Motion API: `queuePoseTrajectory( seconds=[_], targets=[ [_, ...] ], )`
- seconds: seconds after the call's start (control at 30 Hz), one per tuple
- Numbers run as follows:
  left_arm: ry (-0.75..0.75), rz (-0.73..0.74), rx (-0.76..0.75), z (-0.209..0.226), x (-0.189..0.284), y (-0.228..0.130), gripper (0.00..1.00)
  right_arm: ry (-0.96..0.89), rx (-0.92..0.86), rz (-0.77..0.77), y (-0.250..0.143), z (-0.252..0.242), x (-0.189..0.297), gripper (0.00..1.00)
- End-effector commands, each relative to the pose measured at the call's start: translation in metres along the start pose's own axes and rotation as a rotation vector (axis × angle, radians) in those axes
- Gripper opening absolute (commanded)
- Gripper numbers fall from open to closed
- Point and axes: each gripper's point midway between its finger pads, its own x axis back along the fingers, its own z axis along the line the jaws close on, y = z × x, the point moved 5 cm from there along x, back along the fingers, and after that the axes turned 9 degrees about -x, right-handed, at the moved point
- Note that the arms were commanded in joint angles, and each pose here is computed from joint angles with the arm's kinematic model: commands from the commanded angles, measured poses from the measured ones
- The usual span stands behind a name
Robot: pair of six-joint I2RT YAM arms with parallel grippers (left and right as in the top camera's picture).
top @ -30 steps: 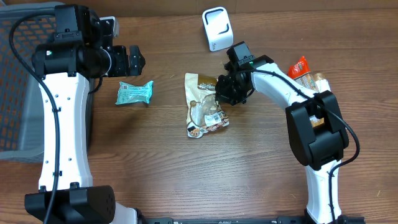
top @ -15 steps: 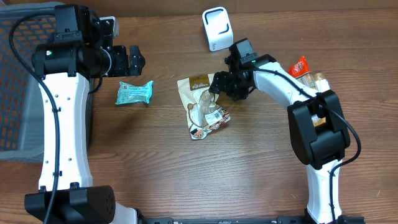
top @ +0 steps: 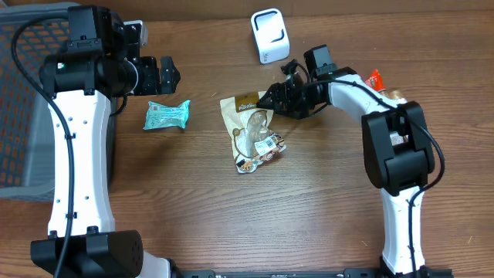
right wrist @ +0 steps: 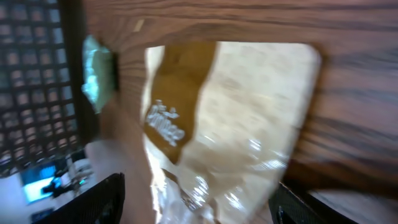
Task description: Scan the item barcode
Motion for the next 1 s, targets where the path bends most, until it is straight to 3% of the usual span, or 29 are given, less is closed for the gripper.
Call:
queuePoseTrajectory(
  seconds=[0.0, 0.2, 0.27, 0.43, 0.5, 0.83, 0.97],
  targets=[
    [0.001, -0.018, -0.005, -0.003, 0.004, 0.005, 1.00, -0.048, -0.019, 0.088, -0.022, -0.025, -0.043, 0.75],
    [0.000, -0.019, -0.005, -0.003, 0.004, 0.005, 1.00, -0.158, -0.072, 0.085, -0.037, -0.030, -0.083, 0.65],
    [0.000, -0.018, -0.005, -0.003, 0.004, 0.005, 1.00, -0.159, -0.064, 0.088, -0.040, -0.029, -0.094, 0.48],
    [0.001, -0.018, -0.005, -0.003, 0.004, 0.005, 1.00, -0.146, -0.049, 0.077, -0.039, -0.024, -0.098, 0.26],
    [0.000, -0.019, -0.005, -0.003, 0.004, 0.005, 1.00, -0.144, -0.051, 0.074, -0.038, -0.024, -0.097, 0.04],
    [0.000, -0.018, -0.005, -0.003, 0.004, 0.005, 1.00, -0.151, -0.052, 0.035, -0.021, 0.001, -0.065, 0.04],
    [0.000, -0.019, -0.005, -0.003, 0.004, 0.005, 1.00, -0.214, 0.042, -0.032, -0.013, 0.031, -0.034, 0.04]
  ],
)
